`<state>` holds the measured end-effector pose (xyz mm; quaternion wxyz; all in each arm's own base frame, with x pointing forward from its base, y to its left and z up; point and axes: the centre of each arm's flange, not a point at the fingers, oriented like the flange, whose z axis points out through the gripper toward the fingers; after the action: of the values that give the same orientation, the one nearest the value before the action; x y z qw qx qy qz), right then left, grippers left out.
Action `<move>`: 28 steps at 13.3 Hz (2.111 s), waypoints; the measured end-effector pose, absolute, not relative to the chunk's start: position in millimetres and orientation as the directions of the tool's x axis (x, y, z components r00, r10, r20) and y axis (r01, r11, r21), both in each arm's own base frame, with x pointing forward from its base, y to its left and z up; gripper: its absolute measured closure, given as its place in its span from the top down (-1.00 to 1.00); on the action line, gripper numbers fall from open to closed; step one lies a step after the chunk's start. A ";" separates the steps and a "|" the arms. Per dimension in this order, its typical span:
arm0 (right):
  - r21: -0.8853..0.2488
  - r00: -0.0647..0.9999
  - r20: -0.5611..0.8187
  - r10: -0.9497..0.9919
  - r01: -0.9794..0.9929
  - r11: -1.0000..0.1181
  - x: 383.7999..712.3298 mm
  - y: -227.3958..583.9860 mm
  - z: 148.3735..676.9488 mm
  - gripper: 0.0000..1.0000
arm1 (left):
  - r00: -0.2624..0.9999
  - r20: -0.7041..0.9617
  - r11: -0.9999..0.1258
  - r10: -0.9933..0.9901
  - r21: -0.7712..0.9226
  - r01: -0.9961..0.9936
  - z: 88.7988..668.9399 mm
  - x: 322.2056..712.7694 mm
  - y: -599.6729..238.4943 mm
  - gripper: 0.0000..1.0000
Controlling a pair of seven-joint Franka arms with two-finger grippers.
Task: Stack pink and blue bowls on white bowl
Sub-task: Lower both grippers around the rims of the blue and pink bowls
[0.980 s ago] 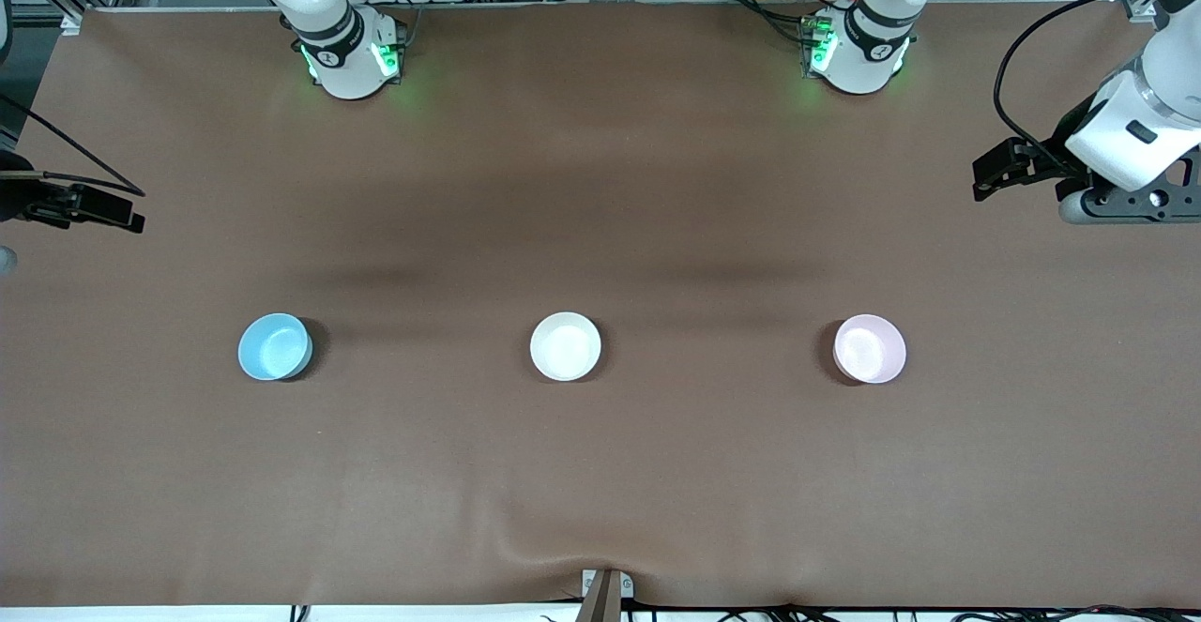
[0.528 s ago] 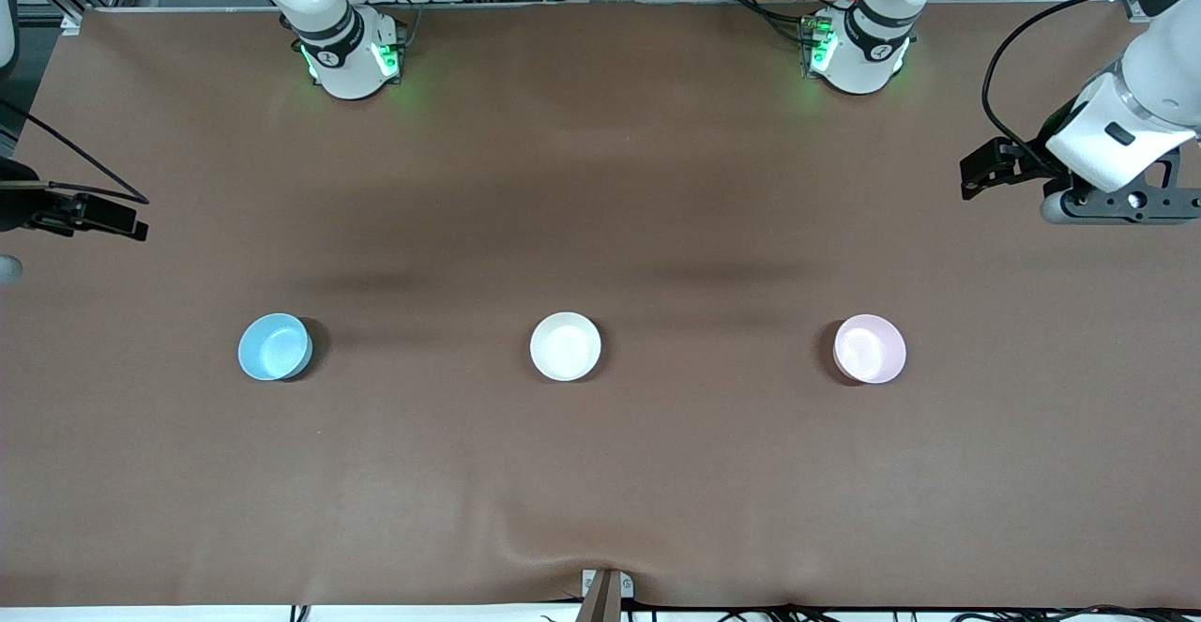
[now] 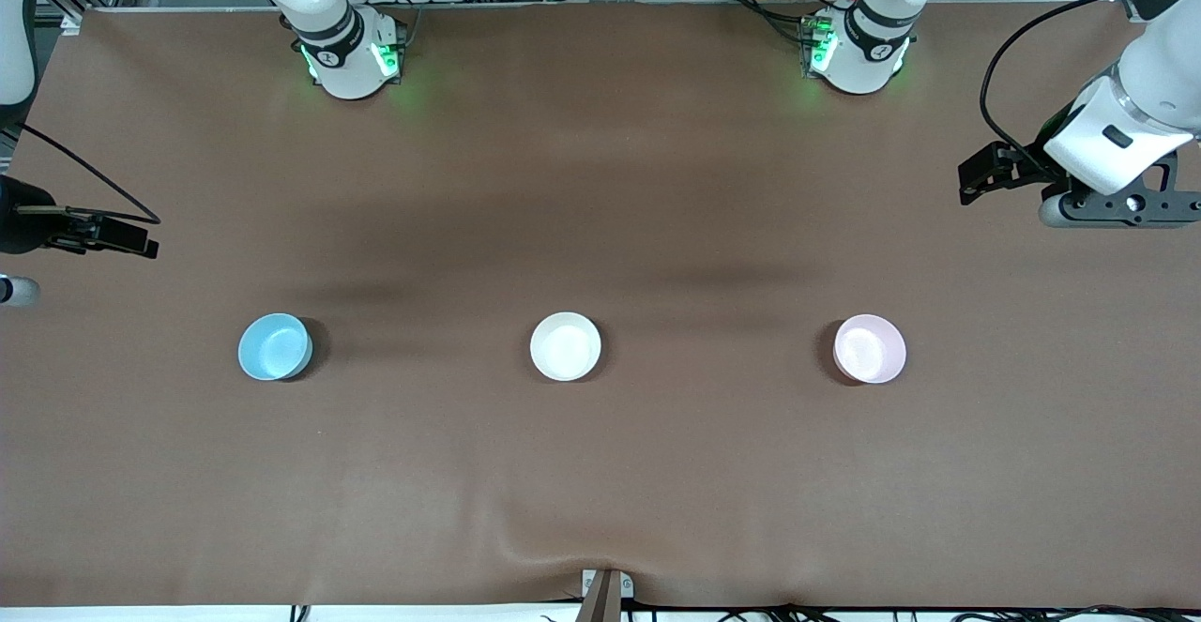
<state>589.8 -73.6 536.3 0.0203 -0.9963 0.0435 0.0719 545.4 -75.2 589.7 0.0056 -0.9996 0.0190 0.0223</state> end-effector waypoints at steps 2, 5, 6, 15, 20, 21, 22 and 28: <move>-0.034 0.986 -0.143 -0.084 -0.089 -0.995 590.1 -73.6 536.3 1.00 | 0.999 -0.037 -0.999 -0.038 -0.008 -0.038 584.3 550.3 -75.6 1.00; -0.034 0.987 -0.136 -0.084 -0.089 -0.995 592.9 -73.7 533.6 1.00 | 0.999 -0.030 -0.999 -0.037 -0.006 -0.037 574.7 558.5 -75.4 1.00; -0.034 0.987 -0.136 -0.083 -0.088 -0.996 594.5 -73.5 531.2 1.00 | 0.999 -0.030 -0.999 -0.035 -0.005 -0.035 570.8 561.4 -74.7 1.00; -0.033 0.988 -0.132 -0.082 -0.087 -0.996 601.5 -73.6 520.3 1.00 | 0.999 -0.025 -1.000 -0.029 0.005 -0.029 527.3 589.8 -72.7 1.00; -0.032 0.987 -0.139 -0.086 -0.091 -0.995 611.9 -76.5 498.6 1.00 | 1.000 -0.024 -1.000 -0.013 0.008 -0.012 469.9 598.0 -63.4 1.00; -0.032 0.986 -0.141 -0.086 -0.091 -0.995 614.3 -76.9 493.4 1.00 | 1.000 -0.018 -1.000 -0.006 0.009 -0.006 451.7 597.0 -59.4 1.00; -0.031 0.987 -0.138 -0.087 -0.092 -0.995 617.2 -77.4 487.9 1.00 | 1.000 -0.009 -1.000 0.008 0.010 0.008 433.9 595.5 -51.0 1.00; -0.027 0.992 -0.085 -0.092 -0.095 -0.995 627.1 -79.6 451.1 1.00 | 0.996 0.083 -0.999 0.039 0.022 0.037 338.5 580.5 -19.4 1.00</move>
<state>627.1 -79.6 451.1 0.0155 -0.9979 0.0468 0.0420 580.5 -19.4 338.5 -0.0102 -0.9989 -0.0191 -0.0417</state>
